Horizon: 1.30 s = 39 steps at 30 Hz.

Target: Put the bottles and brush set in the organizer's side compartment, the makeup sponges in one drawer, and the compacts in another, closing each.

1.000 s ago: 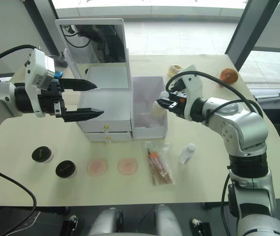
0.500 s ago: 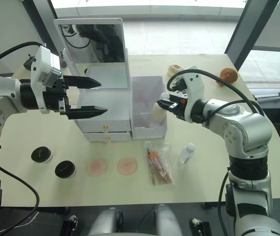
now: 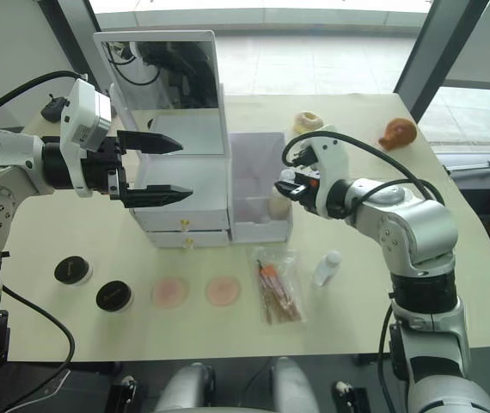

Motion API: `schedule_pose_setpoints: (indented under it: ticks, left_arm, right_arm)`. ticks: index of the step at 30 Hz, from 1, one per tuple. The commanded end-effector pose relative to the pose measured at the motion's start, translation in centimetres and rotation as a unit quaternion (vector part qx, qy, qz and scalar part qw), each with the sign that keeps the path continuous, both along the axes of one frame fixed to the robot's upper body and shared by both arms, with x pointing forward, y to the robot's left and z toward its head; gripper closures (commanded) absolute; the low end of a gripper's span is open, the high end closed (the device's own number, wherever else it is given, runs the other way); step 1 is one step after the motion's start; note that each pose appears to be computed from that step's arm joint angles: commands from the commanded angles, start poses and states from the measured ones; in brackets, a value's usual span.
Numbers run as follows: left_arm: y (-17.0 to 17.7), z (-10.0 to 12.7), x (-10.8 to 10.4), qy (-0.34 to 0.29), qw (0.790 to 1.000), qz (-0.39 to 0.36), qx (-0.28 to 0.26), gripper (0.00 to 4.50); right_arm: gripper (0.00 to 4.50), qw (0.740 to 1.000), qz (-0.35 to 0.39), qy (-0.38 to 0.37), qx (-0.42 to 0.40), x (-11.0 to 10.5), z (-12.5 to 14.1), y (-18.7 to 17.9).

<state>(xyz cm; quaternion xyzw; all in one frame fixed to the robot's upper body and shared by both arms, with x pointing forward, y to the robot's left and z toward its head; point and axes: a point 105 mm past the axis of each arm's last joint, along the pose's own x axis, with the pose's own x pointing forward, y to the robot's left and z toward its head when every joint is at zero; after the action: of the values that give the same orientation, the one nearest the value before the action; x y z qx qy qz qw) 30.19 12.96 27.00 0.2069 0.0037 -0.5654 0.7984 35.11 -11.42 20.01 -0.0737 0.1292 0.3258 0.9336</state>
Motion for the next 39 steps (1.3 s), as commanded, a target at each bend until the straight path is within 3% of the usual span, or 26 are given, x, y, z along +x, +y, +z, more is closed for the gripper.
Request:
schedule_pose_setpoints:
  ticks: [1, 2, 6, 12, 19, 20, 23, 26, 31, 35, 37, 39]
  left_arm:
    - [0.1, 1.0, -0.4, -0.016, 1.0, -0.008, -0.006, 0.0]
    - [0.3, 0.9, -0.4, -0.014, 1.0, -0.003, -0.007, 0.0]
    - [1.3, 0.0, -0.2, -0.008, 1.0, 0.021, -0.004, 0.0]
    - [2.1, -0.4, 0.3, -0.009, 0.999, 0.042, -0.015, 0.0]
    - [7.4, 0.0, 1.8, -0.02, 0.991, 0.123, -0.054, 0.0]
    - [9.1, -0.2, 2.3, -0.016, 0.986, 0.149, -0.072, 0.0]
    - [15.0, -2.5, 3.1, -0.011, 0.967, 0.246, -0.06, 0.0]
    - [21.1, -5.9, 3.0, -0.004, 0.936, 0.352, 0.009, 0.0]
    - [28.3, -8.5, 1.1, 0.008, 0.873, 0.483, -0.069, 0.0]
    - [30.6, -10.4, 0.0, 0.018, 0.843, 0.526, -0.109, 0.0]
    - [30.3, -10.8, 0.0, 0.019, 0.848, 0.519, -0.108, 0.0]
    - [28.8, -9.5, 1.0, 0.006, 0.867, 0.481, -0.127, 0.0]
  right_arm:
    - [3.24, 0.999, 0.021, -0.021, -0.014, -0.7, 0.4, 1.2]
    - [3.24, 0.999, 0.027, -0.019, -0.011, -0.9, 0.5, 1.5]
    - [2.2, 0.999, 0.028, -0.027, -0.037, -1.0, 0.8, 1.4]
    - [0.08, 0.997, 0.037, -0.035, -0.049, -1.2, 1.3, 1.1]
    - [0.03, 0.993, 0.055, -0.104, -0.003, -1.9, 5.8, -2.5]
    - [0.03, 0.992, 0.045, -0.114, -0.008, -1.9, 6.0, -4.2]
    - [0.03, 0.989, 0.001, -0.145, -0.033, -2.3, 6.1, -10.3]
    - [0.03, 0.988, -0.071, -0.139, 0.001, -2.9, 5.1, -16.2]
    - [0.03, 0.975, -0.177, -0.137, 0.01, -5.2, 2.7, -24.2]
    - [0.03, 0.966, -0.22, -0.134, 0.007, -6.3, 1.4, -27.5]
    - [0.03, 0.966, -0.22, -0.134, 0.013, -6.4, 1.3, -27.7]
    - [0.03, 0.971, -0.2, -0.135, 0.0, -6.6, 1.6, -27.0]
